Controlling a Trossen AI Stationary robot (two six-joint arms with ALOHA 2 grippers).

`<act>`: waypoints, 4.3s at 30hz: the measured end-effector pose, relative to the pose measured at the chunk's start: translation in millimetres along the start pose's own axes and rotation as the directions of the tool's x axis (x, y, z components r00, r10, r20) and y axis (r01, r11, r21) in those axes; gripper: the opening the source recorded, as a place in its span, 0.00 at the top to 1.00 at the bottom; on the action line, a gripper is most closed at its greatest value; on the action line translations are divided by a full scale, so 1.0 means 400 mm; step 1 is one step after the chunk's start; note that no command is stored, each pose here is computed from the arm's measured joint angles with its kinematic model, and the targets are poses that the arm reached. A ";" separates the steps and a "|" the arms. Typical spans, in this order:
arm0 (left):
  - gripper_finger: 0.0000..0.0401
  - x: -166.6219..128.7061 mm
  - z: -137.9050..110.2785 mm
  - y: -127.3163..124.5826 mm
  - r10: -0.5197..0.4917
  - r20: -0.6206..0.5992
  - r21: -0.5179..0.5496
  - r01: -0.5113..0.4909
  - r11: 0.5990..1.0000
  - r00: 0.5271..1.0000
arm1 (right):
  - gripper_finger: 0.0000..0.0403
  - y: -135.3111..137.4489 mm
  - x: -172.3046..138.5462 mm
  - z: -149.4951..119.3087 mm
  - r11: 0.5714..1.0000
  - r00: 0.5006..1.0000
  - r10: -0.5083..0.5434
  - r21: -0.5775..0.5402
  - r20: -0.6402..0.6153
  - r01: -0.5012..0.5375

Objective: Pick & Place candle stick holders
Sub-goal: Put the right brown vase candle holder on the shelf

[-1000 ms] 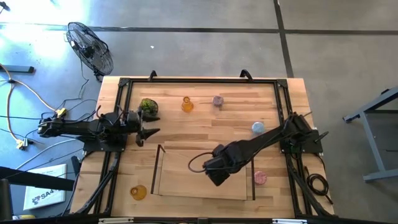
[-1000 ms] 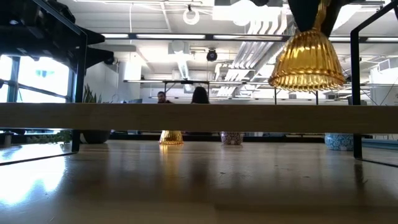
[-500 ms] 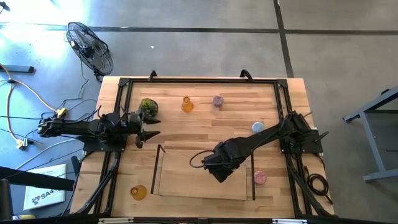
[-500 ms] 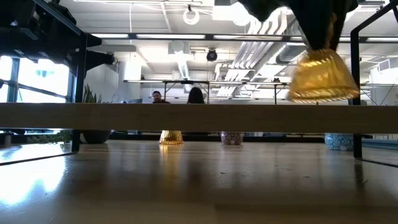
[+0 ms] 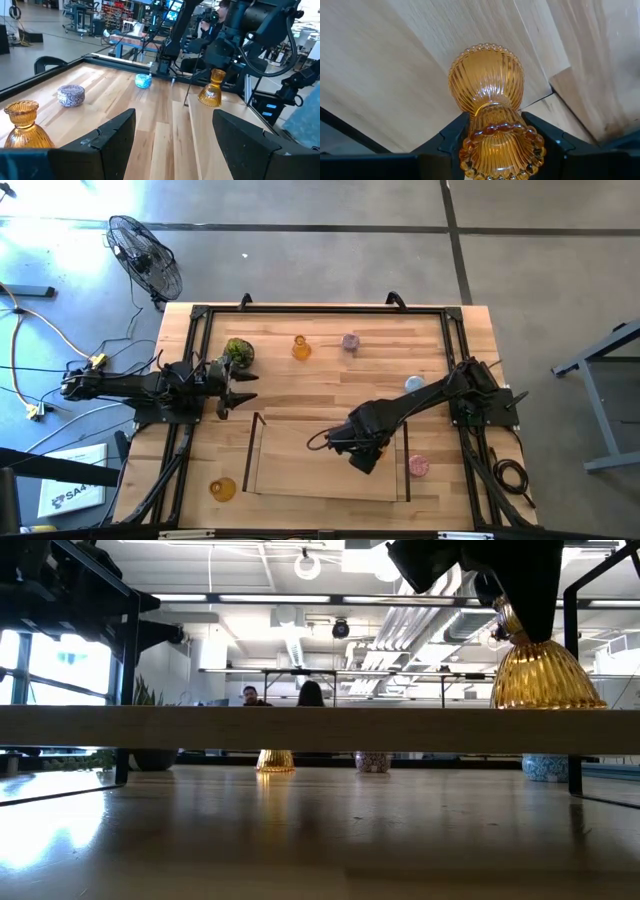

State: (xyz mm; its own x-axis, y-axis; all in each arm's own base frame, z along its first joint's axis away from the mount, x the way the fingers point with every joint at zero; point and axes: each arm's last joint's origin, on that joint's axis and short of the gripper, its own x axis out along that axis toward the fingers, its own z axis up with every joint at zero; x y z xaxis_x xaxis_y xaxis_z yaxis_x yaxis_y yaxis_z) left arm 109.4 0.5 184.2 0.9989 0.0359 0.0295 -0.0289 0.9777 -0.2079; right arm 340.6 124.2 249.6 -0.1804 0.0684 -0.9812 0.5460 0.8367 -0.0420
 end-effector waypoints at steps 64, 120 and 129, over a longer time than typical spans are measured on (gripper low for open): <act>0.35 0.000 -0.006 0.000 -0.014 -0.026 -0.034 0.013 0.999 1.000 | 0.53 0.016 -0.059 0.006 0.995 0.993 0.103 0.014 0.058 -0.104; 0.35 0.000 -0.006 -0.003 -0.053 -0.033 -0.034 0.052 0.998 0.998 | 0.53 0.024 -0.066 -0.016 0.996 0.991 0.022 0.078 0.131 -0.033; 0.35 0.000 -0.006 -0.003 -0.053 -0.033 -0.034 0.051 0.998 0.998 | 0.53 0.023 -0.025 -0.011 0.997 0.993 0.000 0.083 0.117 -0.010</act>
State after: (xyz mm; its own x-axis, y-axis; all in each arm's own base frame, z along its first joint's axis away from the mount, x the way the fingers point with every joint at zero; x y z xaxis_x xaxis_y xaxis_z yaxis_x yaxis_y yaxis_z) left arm 109.5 -1.2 182.1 0.9997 -0.0225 0.0078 0.0237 0.9707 -0.2389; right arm 344.0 133.5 259.8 -0.0833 0.0043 -0.9965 0.6136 0.7882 -0.0479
